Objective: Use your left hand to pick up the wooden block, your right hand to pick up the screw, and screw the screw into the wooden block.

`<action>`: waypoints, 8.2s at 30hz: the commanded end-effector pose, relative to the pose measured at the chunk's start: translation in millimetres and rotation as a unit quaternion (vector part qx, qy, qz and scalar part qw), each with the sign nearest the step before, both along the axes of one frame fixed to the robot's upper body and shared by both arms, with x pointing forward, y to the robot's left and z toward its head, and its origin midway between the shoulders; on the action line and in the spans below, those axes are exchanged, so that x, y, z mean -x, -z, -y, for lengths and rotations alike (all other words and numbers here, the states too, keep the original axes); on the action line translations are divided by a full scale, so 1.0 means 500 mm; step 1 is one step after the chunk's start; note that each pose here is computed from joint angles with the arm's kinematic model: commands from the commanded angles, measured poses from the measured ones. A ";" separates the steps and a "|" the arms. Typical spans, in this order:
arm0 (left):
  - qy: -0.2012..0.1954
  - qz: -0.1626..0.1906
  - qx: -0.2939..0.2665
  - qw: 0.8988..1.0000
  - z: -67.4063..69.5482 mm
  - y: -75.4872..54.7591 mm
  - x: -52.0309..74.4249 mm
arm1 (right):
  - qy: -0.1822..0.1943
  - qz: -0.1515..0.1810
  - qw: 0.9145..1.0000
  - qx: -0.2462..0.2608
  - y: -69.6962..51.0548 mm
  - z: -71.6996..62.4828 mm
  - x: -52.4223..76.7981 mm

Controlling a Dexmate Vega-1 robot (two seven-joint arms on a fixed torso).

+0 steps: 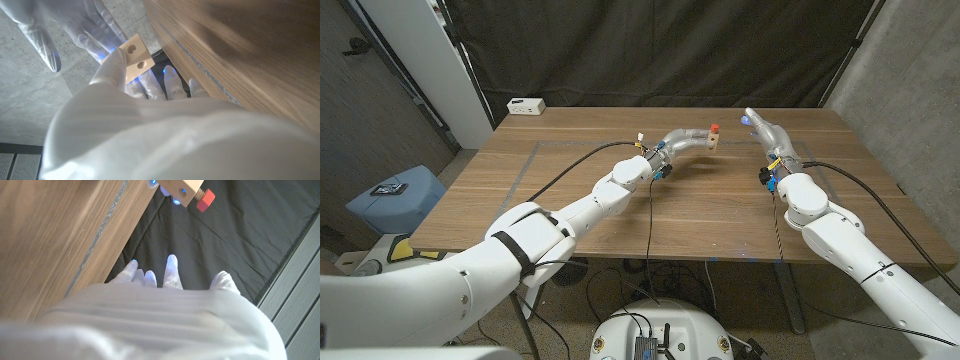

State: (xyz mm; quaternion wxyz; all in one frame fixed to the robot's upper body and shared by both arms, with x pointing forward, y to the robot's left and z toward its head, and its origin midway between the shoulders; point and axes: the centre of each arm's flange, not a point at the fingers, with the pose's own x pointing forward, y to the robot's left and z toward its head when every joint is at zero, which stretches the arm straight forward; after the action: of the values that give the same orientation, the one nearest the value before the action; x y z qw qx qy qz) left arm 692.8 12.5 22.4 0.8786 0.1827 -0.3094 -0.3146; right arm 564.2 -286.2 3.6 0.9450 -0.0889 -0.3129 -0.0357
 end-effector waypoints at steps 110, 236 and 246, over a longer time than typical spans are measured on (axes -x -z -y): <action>0.004 -0.015 0.005 1.000 -0.002 0.033 0.011 | -0.086 0.004 0.996 -0.024 0.074 -0.112 0.006; 0.012 -0.021 -0.016 1.000 0.027 0.032 0.019 | -0.066 -0.015 0.997 0.028 0.067 -0.048 0.023; 0.012 -0.023 -0.017 1.000 0.026 0.033 0.019 | -0.075 -0.023 0.996 0.037 0.061 -0.050 0.014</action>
State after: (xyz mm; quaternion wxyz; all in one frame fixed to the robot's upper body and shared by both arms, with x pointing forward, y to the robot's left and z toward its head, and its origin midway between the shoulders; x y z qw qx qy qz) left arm 683.9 -0.4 5.4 0.8791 0.1849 -0.2867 -0.3330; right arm 552.1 -262.4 -29.1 0.9470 -0.0945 -0.3053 0.0332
